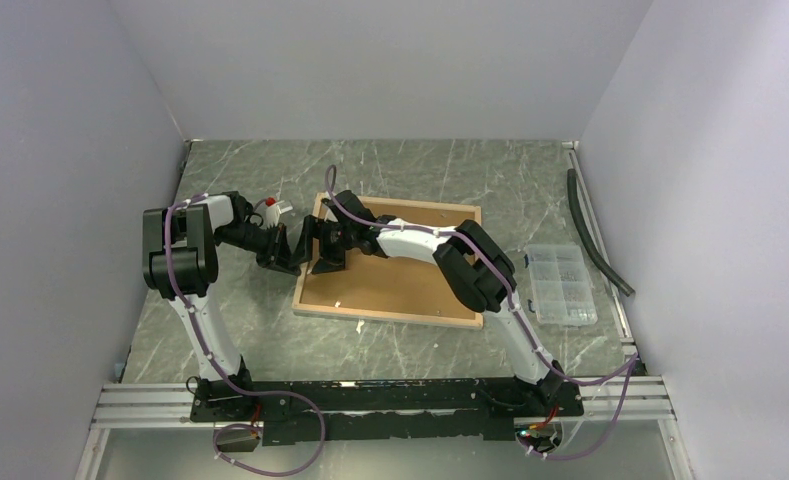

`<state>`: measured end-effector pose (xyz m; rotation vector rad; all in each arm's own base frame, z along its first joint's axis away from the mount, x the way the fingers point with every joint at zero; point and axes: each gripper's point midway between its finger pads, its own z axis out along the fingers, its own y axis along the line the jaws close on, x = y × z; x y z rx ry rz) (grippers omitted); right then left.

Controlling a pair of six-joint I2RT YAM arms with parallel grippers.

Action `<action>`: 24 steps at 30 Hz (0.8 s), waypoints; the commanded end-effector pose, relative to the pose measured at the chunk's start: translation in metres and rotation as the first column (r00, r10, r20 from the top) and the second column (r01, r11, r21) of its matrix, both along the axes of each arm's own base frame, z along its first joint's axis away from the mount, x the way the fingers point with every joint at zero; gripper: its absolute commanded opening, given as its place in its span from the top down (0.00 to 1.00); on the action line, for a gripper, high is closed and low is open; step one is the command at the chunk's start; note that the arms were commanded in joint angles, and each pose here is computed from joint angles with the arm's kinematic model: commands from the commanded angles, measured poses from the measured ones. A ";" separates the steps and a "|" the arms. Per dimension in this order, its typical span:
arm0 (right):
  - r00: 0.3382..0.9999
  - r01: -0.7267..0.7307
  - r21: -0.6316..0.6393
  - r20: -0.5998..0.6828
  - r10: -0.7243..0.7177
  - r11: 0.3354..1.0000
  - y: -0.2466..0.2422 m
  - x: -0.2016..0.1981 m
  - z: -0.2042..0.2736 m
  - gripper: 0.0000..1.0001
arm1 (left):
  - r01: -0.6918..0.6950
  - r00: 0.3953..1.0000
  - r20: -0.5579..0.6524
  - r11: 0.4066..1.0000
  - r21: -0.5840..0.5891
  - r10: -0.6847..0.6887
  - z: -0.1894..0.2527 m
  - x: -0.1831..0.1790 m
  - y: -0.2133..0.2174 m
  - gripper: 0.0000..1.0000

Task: Put the photo into the frame

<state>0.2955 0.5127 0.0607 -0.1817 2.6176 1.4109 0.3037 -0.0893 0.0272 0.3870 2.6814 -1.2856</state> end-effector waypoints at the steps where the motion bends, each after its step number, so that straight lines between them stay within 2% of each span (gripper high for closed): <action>1: 0.999 0.018 -0.011 0.027 -0.018 1.000 0.007 0.006 -0.013 0.23 | 0.033 0.997 0.063 0.999 0.036 -0.036 -0.002 0.003 0.001 0.92; 24: 0.997 0.061 0.006 0.035 -0.061 0.998 0.012 0.012 -0.020 0.23 | 0.034 0.997 0.068 0.999 0.033 -0.036 0.003 0.003 0.000 0.92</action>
